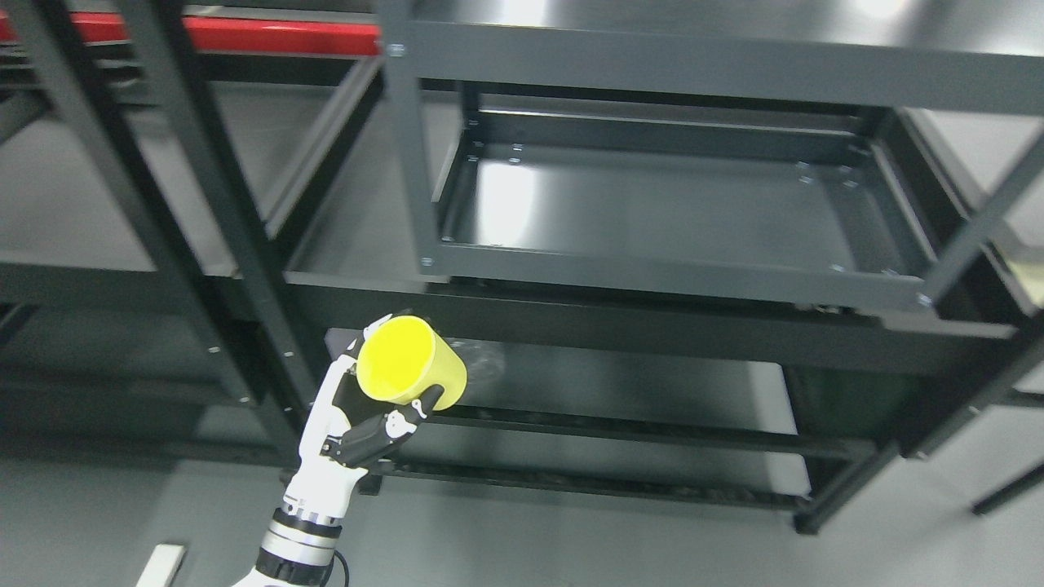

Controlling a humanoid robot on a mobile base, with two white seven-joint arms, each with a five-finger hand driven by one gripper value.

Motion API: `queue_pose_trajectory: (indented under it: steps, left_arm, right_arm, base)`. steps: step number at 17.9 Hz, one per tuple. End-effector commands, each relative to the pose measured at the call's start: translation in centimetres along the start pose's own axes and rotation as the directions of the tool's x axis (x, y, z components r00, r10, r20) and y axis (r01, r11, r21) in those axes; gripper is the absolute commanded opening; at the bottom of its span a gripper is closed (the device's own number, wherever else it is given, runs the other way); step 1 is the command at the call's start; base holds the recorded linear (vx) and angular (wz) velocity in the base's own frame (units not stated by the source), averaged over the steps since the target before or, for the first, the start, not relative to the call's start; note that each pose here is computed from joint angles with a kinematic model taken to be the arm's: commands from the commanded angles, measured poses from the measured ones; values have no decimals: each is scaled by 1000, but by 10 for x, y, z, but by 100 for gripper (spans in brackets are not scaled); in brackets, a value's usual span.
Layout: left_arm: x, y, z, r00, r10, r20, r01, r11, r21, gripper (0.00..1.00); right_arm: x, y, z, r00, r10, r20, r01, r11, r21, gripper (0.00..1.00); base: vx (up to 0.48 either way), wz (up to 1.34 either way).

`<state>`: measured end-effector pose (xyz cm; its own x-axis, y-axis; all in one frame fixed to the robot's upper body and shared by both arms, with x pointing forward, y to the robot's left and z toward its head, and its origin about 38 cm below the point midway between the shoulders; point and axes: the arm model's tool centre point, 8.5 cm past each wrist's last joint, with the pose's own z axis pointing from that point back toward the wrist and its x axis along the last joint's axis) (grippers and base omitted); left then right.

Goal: Place yellow IKEA cup on middle right shelf
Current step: 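Carry the cup in the left hand toward the metal shelves, then reach the left arm up and push the cup onto the upper shelf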

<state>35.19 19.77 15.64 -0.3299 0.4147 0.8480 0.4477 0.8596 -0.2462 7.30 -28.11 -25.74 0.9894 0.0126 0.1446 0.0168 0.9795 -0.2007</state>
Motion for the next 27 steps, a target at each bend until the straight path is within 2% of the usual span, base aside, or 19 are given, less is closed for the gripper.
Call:
queue_pose_trajectory:
  steps: [1, 7, 12, 19, 23, 27]
  left_arm:
    - [-3, -13, -7, 1000, 6, -9, -6, 998, -56, 2]
    - [-4, -15, -7, 1000, 9, -11, -9, 998, -61, 2]
    - [-10, -35, -12, 999, 33, -12, -34, 993, -116, 2]
    - [-10, -93, -37, 995, 82, 54, -62, 954, -294, 2]
    - [14, -139, -86, 991, 35, 131, 33, 877, -479, 2]
    - [31, -206, -111, 985, 43, 168, 83, 734, -674, 3]
  right_arm:
    - [-9, -10, -1, 1000, -4, -14, 3, 1000, -13, 99]
    - [-9, -10, -1, 1000, -4, -14, 3, 1000, -13, 99]
    - [-9, -10, -1, 1000, -4, -14, 3, 1000, -13, 99]
    - [-9, -10, -1, 1000, -4, -14, 3, 1000, -13, 100]
    - [-9, -10, -1, 1000, -4, -14, 3, 1000, -13, 99]
    - [-9, -10, -1, 1000, -4, -14, 3, 1000, -13, 99]
  base:
    - [-114, -606]
    - [0, -169]
    - [76, 44]
    - [70, -111]
    - [82, 4]
    - [123, 163]
